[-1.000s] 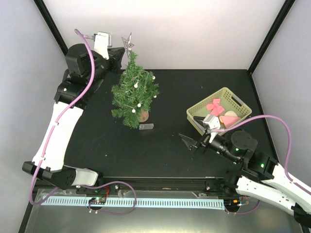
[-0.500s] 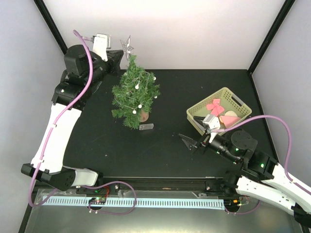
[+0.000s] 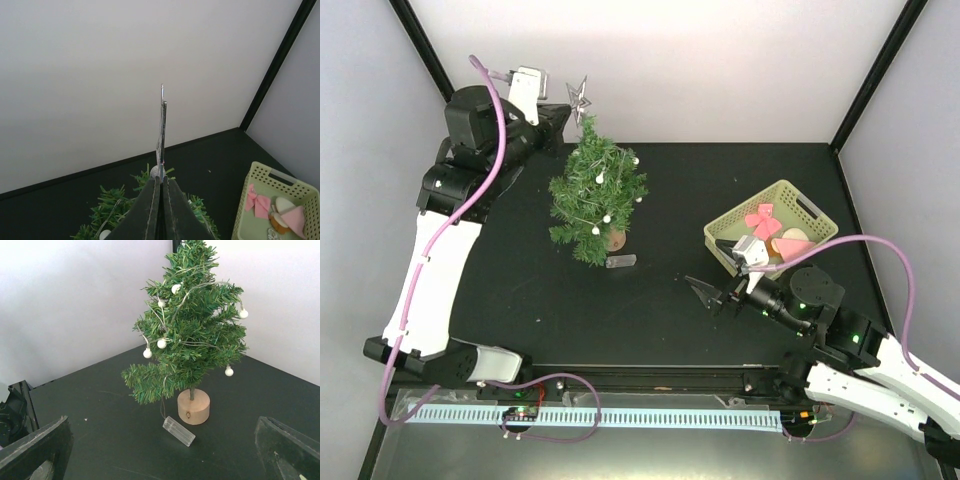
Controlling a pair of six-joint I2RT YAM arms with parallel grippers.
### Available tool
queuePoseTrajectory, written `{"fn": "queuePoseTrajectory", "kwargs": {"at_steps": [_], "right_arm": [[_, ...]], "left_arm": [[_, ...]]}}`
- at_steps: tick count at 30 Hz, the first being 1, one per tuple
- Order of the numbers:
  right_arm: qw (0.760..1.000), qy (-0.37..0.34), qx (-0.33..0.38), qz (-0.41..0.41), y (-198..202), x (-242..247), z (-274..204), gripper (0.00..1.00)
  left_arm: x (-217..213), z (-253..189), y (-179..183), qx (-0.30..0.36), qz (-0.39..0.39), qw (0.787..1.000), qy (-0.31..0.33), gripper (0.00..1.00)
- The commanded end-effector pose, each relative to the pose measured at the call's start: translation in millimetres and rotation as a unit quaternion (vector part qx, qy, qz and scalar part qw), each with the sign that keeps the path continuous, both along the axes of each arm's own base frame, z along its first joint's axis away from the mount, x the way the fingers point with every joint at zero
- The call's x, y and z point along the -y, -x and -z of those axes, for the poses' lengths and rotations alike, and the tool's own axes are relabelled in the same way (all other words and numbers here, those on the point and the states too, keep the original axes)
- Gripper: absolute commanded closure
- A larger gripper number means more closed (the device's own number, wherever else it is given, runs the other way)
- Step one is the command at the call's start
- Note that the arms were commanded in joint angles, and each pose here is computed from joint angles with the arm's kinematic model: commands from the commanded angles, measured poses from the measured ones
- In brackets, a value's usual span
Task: Decorate the small christmas tree
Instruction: Place the decoration item on the Christmas tree.
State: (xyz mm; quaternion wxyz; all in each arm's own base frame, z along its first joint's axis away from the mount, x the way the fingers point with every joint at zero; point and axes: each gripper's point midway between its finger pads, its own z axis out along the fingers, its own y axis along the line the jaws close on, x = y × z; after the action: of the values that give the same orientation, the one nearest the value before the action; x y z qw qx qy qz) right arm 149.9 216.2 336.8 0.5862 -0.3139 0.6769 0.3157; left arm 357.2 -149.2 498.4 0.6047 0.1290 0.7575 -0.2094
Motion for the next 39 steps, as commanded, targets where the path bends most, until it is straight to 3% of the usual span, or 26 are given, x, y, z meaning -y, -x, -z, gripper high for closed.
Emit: {"fn": "queuePoseTrajectory", "kwargs": {"at_steps": [1,13,34,39], "right_arm": [[1.0,-0.001,0.006,0.001,1,1,-1,0.0],[1.0,0.004,0.002,-0.001,0,-1,4,0.0],[0.998,0.034,-0.038,0.032,-16,-8,18,0.0],[0.999,0.029,-0.036,0.026,-14,-10,18,0.0]], "left_arm": [[0,10,2,-0.028,0.009,0.999,-0.023,0.98],[5,25,-1,-0.061,0.024,0.997,-0.04,0.98],[3,17,-3,-0.032,0.021,0.998,-0.058,0.97],[0,16,0,-0.031,0.016,0.998,-0.061,0.88]]}}
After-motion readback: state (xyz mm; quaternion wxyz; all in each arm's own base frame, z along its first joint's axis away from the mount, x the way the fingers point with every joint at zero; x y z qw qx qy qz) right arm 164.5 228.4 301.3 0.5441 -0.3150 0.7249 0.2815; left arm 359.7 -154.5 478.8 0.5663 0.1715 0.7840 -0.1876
